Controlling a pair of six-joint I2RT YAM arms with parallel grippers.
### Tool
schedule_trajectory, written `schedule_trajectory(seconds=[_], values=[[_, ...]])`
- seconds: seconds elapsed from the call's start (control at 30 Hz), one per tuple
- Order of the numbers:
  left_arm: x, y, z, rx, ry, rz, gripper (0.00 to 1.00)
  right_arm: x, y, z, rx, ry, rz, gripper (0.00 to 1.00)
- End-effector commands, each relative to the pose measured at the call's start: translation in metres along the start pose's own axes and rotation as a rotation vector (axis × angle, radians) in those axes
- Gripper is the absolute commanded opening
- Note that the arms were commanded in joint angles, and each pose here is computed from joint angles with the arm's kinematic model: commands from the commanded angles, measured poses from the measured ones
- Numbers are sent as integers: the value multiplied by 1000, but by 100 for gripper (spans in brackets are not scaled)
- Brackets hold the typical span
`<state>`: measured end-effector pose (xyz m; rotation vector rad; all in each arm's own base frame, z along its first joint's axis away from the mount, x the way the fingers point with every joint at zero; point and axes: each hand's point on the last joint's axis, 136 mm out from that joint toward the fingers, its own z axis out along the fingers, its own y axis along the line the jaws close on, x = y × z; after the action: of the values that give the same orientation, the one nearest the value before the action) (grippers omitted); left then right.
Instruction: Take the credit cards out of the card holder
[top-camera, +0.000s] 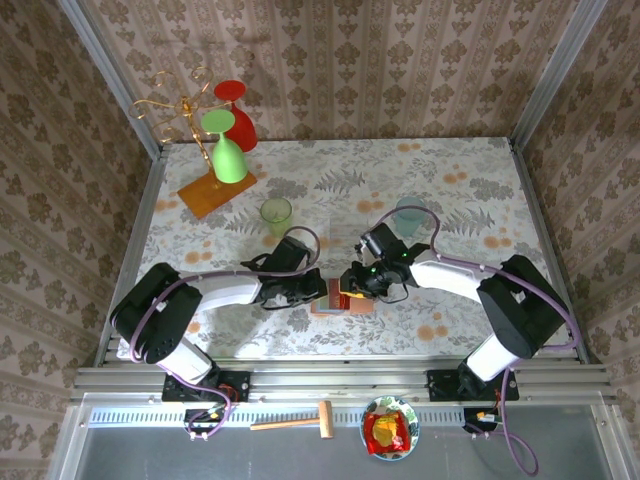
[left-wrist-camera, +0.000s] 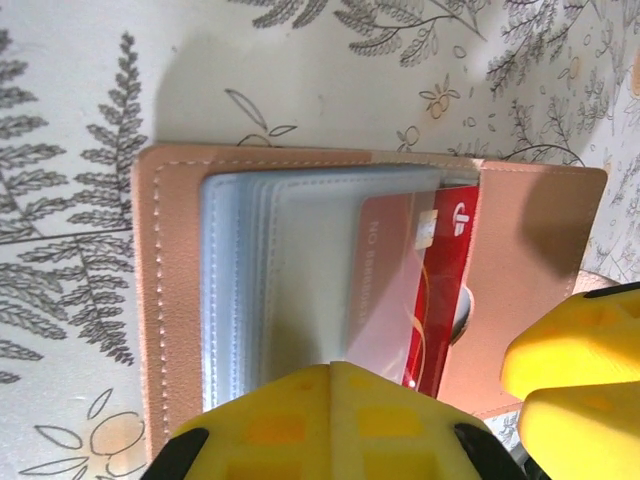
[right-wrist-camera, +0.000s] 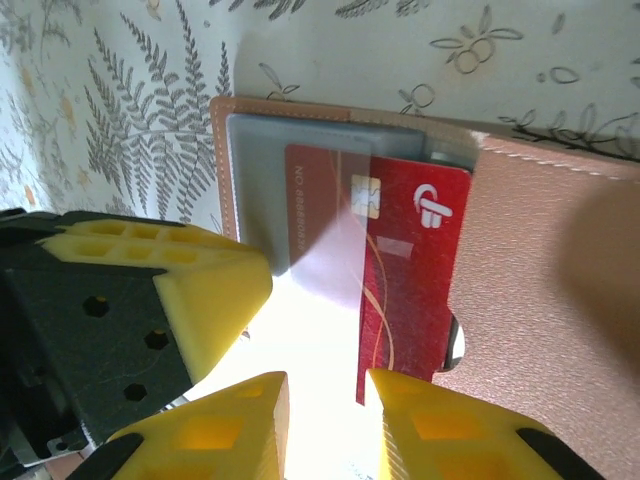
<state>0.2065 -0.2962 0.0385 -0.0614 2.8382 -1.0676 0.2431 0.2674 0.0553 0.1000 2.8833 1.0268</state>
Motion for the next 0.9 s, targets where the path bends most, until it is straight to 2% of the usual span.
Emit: schedule_trajectory(seconds=[0.0,0.3,0.87], values=[[-7,-11,-8,10,-11,29,7,-1,-2,-6,-16,-23,32,29],[0,-14,3,9,35,41,7,-1,-14,2,-15,-26,67,31],[13,21,14,-77,82,-8,7,1,-37,16,28,-1,84,32]])
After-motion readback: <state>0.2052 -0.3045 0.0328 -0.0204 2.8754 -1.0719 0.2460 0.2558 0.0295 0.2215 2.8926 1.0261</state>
